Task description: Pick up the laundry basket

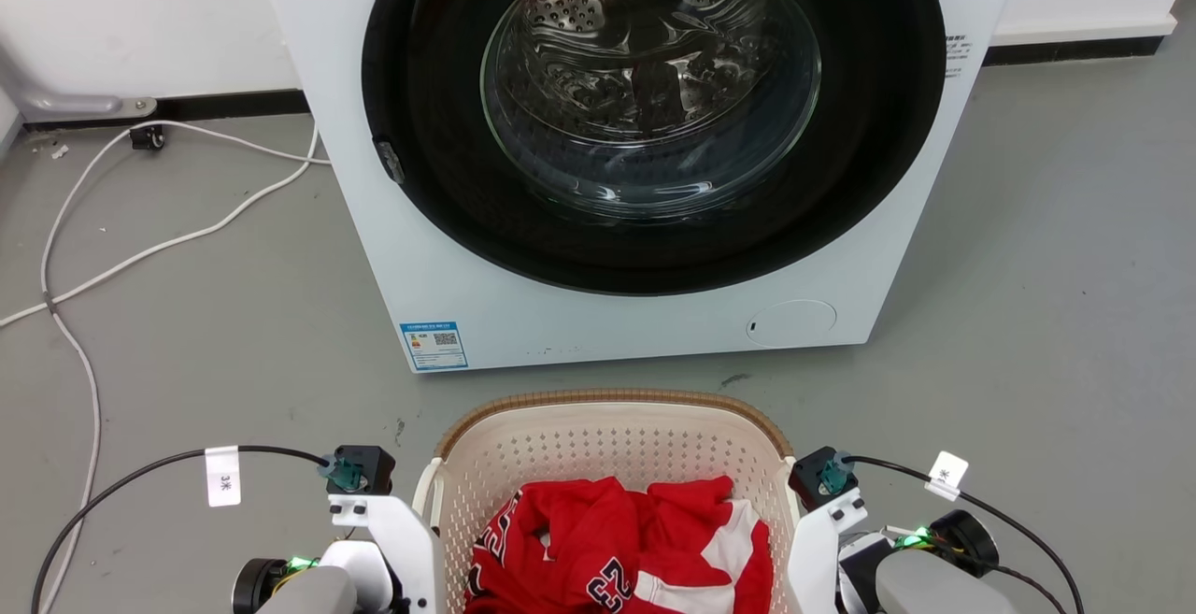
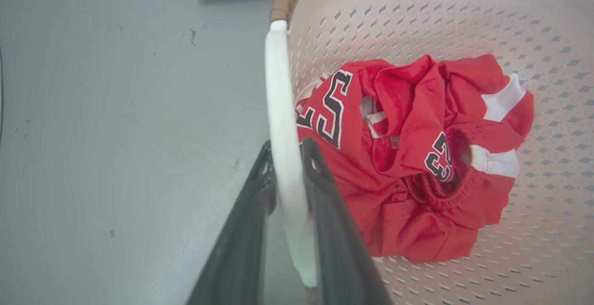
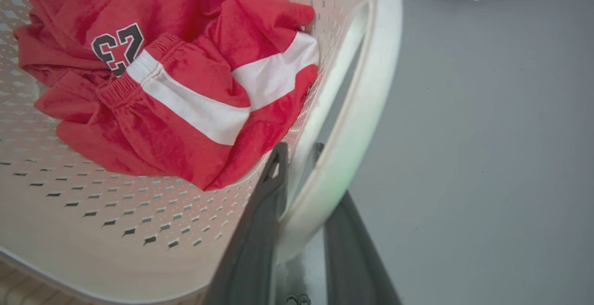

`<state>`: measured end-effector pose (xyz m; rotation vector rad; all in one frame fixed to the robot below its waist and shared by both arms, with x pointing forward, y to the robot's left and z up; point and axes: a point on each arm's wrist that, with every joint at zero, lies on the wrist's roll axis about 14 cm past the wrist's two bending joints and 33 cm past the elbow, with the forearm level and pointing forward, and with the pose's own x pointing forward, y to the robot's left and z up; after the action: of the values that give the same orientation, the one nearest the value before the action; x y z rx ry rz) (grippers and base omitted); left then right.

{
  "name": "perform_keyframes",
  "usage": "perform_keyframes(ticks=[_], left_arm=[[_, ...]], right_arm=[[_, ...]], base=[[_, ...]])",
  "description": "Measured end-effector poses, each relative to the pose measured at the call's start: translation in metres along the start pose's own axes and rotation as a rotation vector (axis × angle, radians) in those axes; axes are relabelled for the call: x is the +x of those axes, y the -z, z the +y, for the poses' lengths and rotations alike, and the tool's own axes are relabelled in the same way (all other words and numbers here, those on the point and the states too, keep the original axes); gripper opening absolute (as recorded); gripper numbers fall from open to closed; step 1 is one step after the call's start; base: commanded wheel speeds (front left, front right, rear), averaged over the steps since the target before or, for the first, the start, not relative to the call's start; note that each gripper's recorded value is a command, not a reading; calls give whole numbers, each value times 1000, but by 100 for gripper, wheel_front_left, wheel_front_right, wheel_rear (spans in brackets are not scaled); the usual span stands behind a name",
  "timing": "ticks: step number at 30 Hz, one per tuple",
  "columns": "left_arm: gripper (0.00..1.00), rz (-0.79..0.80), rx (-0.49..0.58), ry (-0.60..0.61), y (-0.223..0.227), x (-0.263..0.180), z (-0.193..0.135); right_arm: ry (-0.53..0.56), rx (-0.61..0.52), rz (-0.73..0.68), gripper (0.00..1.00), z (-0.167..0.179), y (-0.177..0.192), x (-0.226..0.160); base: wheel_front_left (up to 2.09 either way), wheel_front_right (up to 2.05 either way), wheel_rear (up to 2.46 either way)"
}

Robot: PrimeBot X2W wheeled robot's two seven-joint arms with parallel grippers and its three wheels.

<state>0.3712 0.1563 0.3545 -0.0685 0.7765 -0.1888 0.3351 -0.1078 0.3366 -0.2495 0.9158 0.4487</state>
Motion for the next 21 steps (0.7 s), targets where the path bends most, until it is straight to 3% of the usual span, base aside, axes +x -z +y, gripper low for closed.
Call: perform_keyframes(ticks=[21], left_arm=[[0,8,-12,9,5,0,-1]], right_arm=[[-9,5,11,0,2,6,0]], base=[[0,0,0]])
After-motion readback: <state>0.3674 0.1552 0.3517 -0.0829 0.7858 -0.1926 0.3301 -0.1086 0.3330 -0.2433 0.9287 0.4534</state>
